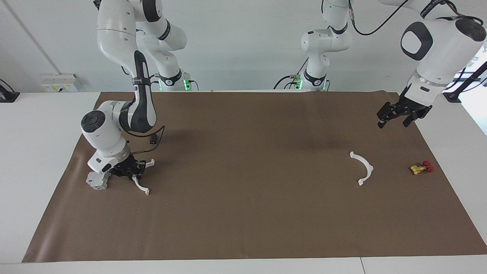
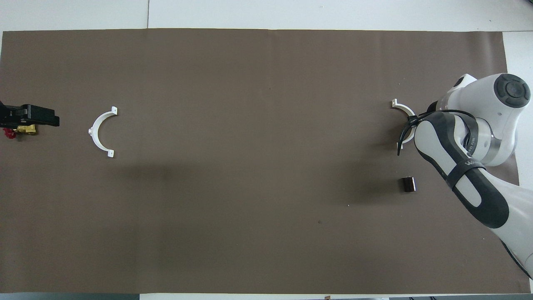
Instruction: Assemble drain pipe with both arms
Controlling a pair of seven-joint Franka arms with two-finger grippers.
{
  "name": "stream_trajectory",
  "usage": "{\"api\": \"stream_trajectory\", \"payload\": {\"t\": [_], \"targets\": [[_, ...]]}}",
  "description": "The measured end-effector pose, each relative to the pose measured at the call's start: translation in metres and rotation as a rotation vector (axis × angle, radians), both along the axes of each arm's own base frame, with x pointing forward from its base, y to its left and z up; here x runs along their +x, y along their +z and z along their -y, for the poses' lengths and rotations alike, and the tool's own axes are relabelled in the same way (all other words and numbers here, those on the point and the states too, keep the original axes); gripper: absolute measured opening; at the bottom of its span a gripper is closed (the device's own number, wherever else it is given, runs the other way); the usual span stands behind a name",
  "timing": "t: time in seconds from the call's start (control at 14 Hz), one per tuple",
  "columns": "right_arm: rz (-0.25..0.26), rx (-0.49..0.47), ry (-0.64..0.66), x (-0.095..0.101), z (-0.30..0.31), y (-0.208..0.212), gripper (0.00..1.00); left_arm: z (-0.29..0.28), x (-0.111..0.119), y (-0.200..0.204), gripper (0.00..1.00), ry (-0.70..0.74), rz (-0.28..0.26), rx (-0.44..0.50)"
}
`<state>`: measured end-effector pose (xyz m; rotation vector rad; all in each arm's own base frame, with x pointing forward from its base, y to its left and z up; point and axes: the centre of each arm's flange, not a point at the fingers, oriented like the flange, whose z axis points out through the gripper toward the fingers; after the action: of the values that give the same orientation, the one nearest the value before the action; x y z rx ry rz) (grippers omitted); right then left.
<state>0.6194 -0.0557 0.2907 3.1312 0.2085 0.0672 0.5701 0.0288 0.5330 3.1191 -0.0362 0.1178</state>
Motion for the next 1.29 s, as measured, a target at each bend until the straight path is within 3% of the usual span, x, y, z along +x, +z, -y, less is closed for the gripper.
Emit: {"api": "stream_trajectory", "payload": {"t": [0.36,0.71,1.07,1.29], "targets": [[-0.008,0.011,0.015,0.011,-0.017,0.023,0.21,-0.002,0.006,-0.077,1.00,0.008,0.026,0.006],[-0.028,0.038,-0.109,0.034,-0.146,0.110,0.21,-0.016,0.015,-0.147,1.00,0.033,0.033,0.014],[-0.012,0.055,-0.264,0.017,-0.271,0.124,0.21,-0.022,0.028,-0.202,0.99,0.043,0.053,0.023],[-0.026,0.048,-0.261,0.001,-0.334,0.108,0.21,-0.023,0.031,-0.230,0.93,0.023,0.043,0.028]]}}
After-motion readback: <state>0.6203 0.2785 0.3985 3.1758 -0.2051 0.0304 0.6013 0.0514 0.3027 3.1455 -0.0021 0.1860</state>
